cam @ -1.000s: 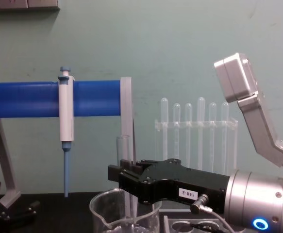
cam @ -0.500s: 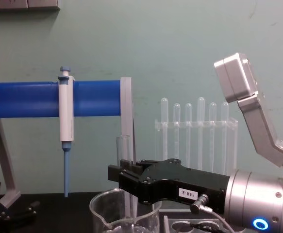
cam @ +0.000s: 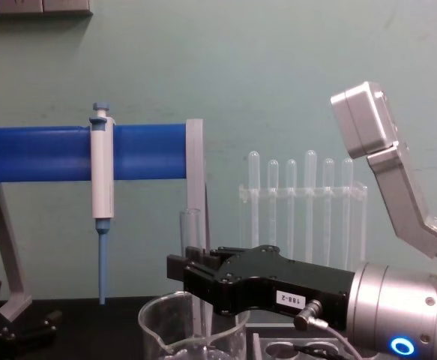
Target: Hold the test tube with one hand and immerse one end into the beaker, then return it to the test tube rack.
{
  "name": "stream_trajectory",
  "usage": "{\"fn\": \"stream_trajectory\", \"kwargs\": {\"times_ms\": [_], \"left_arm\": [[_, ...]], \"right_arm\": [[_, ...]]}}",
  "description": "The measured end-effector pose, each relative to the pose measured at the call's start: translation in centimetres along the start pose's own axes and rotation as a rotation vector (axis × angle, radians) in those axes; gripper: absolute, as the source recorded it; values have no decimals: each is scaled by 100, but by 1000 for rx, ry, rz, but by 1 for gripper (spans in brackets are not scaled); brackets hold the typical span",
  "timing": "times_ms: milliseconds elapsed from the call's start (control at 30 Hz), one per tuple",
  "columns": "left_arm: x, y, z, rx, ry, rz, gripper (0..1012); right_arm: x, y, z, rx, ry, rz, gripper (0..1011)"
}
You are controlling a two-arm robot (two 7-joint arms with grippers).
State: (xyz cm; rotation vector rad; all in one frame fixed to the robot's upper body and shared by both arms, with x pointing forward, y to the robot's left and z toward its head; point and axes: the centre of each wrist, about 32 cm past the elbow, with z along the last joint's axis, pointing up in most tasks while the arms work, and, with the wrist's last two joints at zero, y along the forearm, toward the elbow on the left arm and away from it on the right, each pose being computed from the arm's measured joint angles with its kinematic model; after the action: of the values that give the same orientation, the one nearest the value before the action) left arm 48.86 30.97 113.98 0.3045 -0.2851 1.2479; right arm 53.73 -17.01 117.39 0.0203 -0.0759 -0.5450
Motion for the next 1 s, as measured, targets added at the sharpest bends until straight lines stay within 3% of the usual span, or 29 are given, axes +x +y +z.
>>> {"fn": "stream_trajectory", "kwargs": {"times_ms": [1000], "left_arm": [[0,0,0,0,0,0,1000]], "right_arm": [[0,0,0,0,0,0,225]]}}
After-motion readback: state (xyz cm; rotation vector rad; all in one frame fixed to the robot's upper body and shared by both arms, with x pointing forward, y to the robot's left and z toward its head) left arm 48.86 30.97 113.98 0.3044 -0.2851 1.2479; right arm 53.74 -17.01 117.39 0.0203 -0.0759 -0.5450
